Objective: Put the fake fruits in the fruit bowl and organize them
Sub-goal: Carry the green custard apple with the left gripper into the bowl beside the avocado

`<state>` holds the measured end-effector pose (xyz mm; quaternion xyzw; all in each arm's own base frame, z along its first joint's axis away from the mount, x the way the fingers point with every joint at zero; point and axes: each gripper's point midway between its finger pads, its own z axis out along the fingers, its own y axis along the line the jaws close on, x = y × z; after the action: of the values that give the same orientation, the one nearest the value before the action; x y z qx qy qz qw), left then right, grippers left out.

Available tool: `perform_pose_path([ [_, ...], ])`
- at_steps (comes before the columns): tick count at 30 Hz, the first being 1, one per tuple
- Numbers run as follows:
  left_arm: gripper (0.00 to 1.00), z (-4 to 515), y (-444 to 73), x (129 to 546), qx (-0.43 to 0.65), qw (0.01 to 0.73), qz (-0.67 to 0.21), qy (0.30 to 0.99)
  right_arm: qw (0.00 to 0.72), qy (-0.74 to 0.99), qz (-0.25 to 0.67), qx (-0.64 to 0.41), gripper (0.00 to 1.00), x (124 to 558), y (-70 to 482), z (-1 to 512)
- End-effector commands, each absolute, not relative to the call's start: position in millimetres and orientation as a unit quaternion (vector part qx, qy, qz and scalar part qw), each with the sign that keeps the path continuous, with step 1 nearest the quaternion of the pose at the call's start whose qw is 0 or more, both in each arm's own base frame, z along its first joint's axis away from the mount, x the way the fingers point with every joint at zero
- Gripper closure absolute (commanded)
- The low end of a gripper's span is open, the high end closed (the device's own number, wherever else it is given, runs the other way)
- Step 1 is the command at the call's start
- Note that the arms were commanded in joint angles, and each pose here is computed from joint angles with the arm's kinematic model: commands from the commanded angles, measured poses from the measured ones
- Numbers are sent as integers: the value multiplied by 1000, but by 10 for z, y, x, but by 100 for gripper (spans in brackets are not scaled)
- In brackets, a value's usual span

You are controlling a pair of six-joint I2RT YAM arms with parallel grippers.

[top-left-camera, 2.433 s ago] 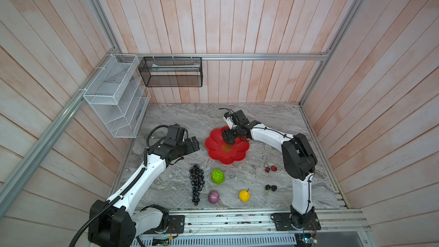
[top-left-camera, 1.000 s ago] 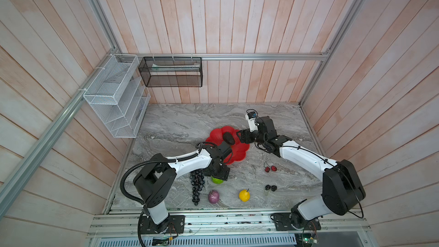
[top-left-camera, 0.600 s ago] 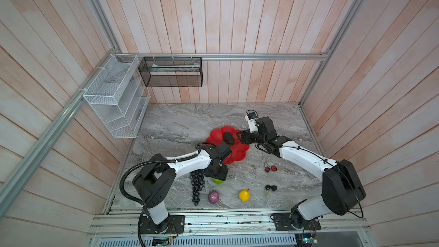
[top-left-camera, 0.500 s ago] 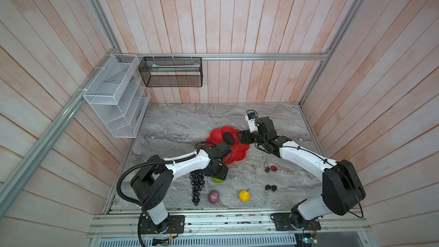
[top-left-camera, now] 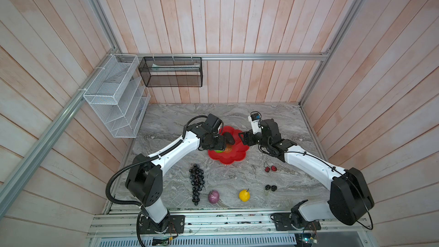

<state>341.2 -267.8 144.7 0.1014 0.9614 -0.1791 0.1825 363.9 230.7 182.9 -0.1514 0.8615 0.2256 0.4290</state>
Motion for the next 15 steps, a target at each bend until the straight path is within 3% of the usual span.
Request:
perform_pose_path([
  [1,57,1237,-2729,3662,117,185,-162,962,425,862,228,-155,26,3597,2297,1866],
  [15,53,656,-2812,4066,118,172,-126,970,413,868,224,-158,26,3488,2239,1790],
])
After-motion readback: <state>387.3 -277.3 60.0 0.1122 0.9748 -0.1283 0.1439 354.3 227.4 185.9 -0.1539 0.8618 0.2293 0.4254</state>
